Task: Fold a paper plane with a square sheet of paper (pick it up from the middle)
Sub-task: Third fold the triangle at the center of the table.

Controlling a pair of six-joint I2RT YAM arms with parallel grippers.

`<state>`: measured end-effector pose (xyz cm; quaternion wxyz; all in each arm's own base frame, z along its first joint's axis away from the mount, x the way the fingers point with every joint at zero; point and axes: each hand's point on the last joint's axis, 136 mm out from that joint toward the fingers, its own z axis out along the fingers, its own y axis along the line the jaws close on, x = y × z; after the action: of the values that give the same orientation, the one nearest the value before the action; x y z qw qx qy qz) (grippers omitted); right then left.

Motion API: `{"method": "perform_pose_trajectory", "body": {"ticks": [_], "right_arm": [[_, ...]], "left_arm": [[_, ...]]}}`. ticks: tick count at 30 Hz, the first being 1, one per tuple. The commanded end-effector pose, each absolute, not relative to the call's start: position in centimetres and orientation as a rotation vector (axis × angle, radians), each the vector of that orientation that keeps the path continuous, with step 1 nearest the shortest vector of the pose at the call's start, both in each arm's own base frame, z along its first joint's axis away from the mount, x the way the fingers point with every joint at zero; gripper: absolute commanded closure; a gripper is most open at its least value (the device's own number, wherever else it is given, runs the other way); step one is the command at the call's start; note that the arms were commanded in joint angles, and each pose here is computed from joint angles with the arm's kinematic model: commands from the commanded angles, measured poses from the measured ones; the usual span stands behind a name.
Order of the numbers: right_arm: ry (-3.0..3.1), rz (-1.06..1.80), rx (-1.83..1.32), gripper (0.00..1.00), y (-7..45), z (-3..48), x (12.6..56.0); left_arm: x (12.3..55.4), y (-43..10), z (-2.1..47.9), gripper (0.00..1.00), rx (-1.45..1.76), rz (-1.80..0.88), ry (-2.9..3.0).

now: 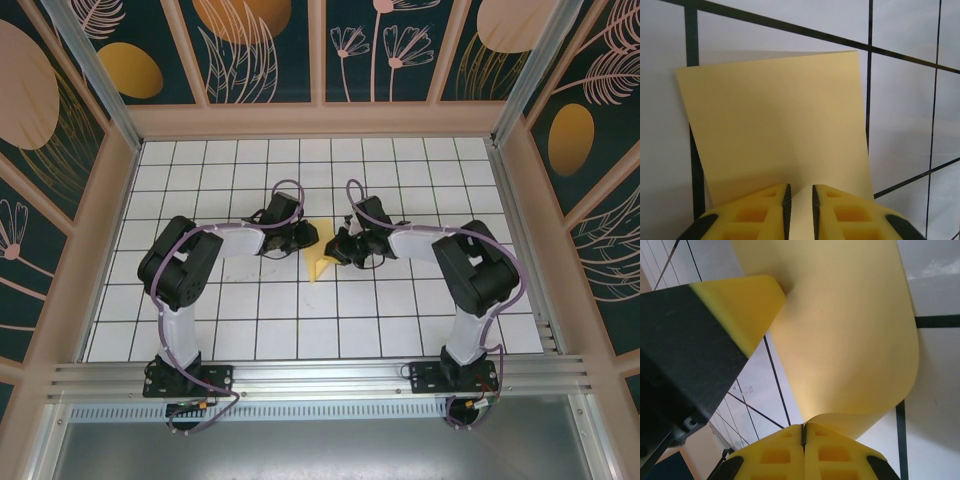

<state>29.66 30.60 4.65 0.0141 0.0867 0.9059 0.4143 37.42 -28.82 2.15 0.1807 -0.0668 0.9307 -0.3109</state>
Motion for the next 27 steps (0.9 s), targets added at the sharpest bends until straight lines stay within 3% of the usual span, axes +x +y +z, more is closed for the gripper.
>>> {"method": "perform_pose_trajectory", "body": {"ticks": [1, 14, 27], "right_arm": [[2.788, 1.290, 0.202, 0.99, 31.6, 4.9, 30.5], [2.799, 1.274, 0.132, 0.99, 32.5, 4.1, 31.0], [2.814, 1.265, 0.069, 0.98, 33.2, 3.3, 31.1]], "left_arm": [[38.6, -28.4, 5.4, 0.74, -0.147, -0.829, 2.547], [38.1, -26.4, 0.8, 0.87, -0.213, -0.645, 2.655], [37.7, -26.4, -0.4, 0.89, -0.197, -0.628, 2.693]]}}
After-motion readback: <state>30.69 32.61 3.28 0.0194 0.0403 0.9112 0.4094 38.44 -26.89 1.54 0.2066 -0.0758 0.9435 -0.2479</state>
